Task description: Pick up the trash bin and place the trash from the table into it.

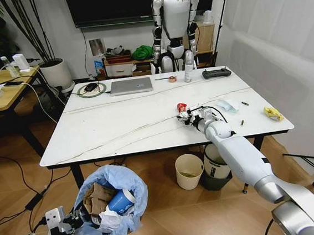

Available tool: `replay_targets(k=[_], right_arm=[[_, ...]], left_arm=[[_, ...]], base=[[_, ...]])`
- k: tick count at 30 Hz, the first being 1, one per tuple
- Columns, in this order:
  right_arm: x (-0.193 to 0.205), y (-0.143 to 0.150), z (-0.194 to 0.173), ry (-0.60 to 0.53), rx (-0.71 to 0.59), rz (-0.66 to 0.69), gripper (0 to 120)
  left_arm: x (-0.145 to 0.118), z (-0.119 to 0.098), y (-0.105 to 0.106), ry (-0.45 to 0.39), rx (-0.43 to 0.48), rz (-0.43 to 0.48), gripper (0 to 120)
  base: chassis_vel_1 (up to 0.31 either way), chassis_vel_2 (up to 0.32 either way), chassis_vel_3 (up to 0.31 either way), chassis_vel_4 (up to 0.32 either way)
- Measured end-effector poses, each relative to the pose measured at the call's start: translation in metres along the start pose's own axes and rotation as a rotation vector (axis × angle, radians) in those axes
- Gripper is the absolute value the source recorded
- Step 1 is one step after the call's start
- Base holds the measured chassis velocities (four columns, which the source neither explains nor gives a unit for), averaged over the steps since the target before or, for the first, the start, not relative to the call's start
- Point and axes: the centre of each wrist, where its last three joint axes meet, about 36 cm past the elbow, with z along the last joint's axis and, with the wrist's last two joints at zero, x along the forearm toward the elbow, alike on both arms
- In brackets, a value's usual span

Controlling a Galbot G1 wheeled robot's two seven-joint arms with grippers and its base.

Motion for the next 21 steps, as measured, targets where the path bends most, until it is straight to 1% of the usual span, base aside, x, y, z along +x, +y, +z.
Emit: replay_targets(k=[6,8,15,18,21], right_arm=[[0.0,-0.002,-0.001,-0.003,0.002,-0.001,43],[0.004,-0.001,-0.007,-0.021,0.007,-0.01,43],[0.017,0.009,-0.019,-0.057,0.028,-0.055,43],[0.026,0.013,-0.018,-0.068,0.037,-0.084,43],[0.051,0.016,-0.022,-0.109,0.07,-0.149,43]], left_arm=[[-0.001,0.001,0.001,0.002,0.001,-0.001,0],[-0.001,0.001,0.0,0.003,0.002,0.0,0],[-0.002,0.001,0.0,0.0,0.004,0.002,0],[-0.003,0.0,0.0,-0.001,0.004,0.002,0],[-0.003,0.0,0.0,-0.002,0.005,0.003,0]], base=[[0.0,0.0,0.0,0.0],[0.0,0.0,0.0,0.0],[0.0,0.0,0.0,0.0],[0.0,0.0,0.0,0.0],[0.0,0.0,0.0,0.0]])
